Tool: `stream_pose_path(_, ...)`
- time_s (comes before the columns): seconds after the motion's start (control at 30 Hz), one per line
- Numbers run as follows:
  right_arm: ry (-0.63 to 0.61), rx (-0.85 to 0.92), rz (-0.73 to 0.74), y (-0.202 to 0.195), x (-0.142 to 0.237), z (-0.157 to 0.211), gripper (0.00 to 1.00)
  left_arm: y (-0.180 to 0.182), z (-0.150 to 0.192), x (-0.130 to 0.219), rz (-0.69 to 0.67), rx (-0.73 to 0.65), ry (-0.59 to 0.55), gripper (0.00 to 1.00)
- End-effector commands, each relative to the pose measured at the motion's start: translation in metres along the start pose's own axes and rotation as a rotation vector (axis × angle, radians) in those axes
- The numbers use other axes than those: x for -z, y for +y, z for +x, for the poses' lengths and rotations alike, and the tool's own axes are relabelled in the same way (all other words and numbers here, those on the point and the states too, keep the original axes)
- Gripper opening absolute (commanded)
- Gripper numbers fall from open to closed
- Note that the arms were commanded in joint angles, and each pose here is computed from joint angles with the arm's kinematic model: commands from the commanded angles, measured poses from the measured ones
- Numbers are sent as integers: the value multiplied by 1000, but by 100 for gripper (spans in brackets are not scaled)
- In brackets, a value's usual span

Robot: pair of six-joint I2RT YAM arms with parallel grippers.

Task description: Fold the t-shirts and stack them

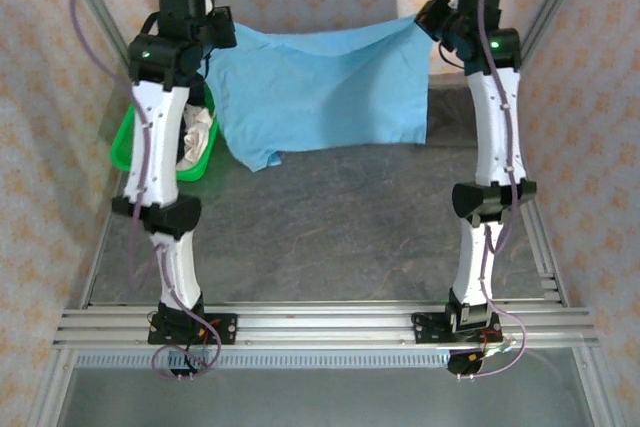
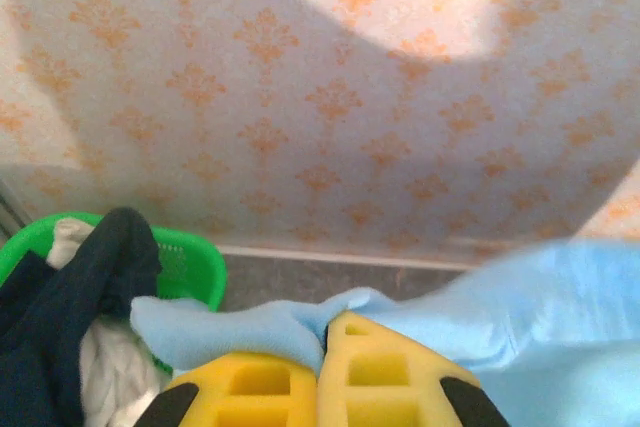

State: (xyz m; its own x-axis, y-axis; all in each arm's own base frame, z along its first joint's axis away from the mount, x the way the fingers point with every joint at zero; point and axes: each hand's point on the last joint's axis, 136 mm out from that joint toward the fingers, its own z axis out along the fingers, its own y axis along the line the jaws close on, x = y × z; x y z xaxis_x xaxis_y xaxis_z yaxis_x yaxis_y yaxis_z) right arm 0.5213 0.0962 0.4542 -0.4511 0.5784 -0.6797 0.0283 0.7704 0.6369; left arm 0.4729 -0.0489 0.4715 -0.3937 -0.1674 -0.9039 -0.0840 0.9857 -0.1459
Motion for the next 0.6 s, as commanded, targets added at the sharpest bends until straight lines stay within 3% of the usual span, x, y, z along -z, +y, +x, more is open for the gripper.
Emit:
stream_pose_path(0.0,45,30,-30,12,57,12,0,3,-30,98,86,10,-184,0)
stream_pose_path(0.17,57,2,14,-39,75,72,0,12,48,120,138,71,-109,0)
stream_pose_path(0.3,171,-38,87,-109,81,162,0,5,178,93,183,150,126,0)
stream_pose_path(0.43,278,-93,262,-187,99,244,0,2,318,82,149,115,404,0)
stream_pose_path(0.57,375,-152,387,-243,116,309,0,29,407,93,31,148,590,0)
